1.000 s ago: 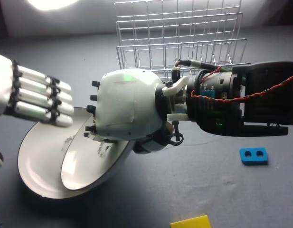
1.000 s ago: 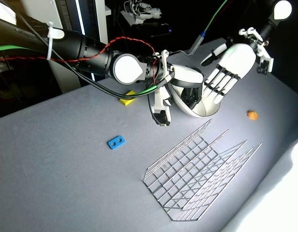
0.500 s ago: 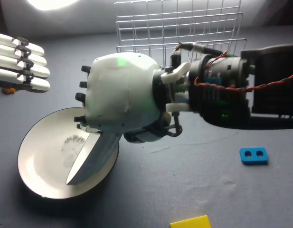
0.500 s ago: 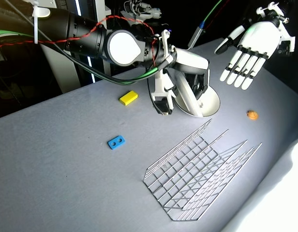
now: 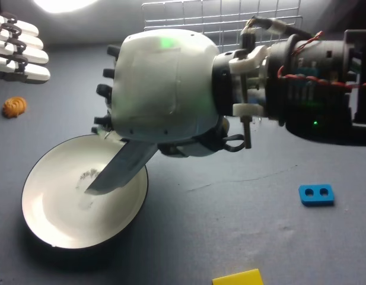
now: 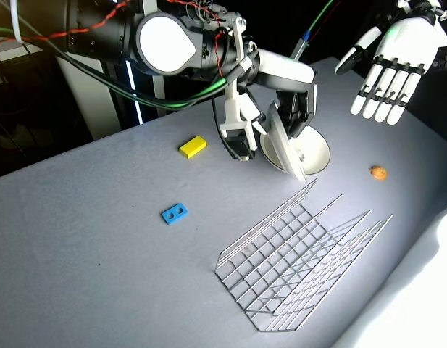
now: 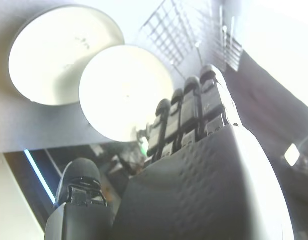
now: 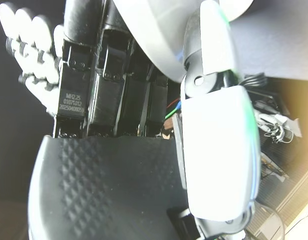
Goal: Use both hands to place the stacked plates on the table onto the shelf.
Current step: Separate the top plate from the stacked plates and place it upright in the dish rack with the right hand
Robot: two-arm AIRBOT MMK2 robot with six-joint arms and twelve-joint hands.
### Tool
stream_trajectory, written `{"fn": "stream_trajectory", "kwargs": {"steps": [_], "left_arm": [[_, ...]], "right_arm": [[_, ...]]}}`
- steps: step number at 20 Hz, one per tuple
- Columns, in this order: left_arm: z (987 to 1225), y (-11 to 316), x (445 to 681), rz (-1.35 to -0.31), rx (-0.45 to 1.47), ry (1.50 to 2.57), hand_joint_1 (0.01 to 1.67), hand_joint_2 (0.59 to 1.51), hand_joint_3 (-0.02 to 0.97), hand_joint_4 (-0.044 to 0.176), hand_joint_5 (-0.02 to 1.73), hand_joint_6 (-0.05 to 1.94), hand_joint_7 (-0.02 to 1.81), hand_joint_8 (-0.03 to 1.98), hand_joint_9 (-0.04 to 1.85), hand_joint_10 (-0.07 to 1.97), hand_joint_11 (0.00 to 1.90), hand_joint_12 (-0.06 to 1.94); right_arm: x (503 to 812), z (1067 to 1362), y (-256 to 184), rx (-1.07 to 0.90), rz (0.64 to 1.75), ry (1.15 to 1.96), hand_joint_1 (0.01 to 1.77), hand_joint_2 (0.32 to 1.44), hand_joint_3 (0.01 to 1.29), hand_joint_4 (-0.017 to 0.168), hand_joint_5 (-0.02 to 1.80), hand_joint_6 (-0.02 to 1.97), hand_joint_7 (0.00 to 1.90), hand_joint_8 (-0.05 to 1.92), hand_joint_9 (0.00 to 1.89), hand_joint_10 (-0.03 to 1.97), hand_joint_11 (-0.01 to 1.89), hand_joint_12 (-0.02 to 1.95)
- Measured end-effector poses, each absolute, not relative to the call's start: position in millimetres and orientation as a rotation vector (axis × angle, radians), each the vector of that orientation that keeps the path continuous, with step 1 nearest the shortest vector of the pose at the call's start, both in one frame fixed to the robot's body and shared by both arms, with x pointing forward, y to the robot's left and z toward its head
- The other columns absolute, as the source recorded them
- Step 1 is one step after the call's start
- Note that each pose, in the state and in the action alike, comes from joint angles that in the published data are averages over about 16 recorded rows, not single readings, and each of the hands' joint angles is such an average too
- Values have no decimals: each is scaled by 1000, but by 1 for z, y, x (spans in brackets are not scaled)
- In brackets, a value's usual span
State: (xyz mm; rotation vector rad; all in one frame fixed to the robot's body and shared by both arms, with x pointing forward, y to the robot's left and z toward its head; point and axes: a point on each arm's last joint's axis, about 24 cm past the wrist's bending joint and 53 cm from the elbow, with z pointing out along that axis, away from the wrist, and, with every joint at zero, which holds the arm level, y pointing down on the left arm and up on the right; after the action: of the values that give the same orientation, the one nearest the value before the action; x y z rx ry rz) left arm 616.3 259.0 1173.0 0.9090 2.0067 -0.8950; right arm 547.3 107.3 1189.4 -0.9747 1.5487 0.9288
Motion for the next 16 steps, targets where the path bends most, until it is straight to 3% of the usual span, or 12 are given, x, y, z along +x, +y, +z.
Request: {"fn": "stream_trajectory", "kwargs": {"steps": [7,16], "left_arm": [[1169,265,618,-863,905,2032,19,1184,14,2,47,11,30,1,21,4,20,10],[1153,273,616,-812,924,2090,19,1185,14,2,56,12,36,12,20,4,22,10]], "right_arm": [[554,1223,98,-886,986,1543,1208,991,14,-1,878,987,1133,821,1420,2,1043,987],[561,1282,90,-714,1244,1555,1211,991,15,-4,892,937,1139,805,1426,-5,1044,987]]}}
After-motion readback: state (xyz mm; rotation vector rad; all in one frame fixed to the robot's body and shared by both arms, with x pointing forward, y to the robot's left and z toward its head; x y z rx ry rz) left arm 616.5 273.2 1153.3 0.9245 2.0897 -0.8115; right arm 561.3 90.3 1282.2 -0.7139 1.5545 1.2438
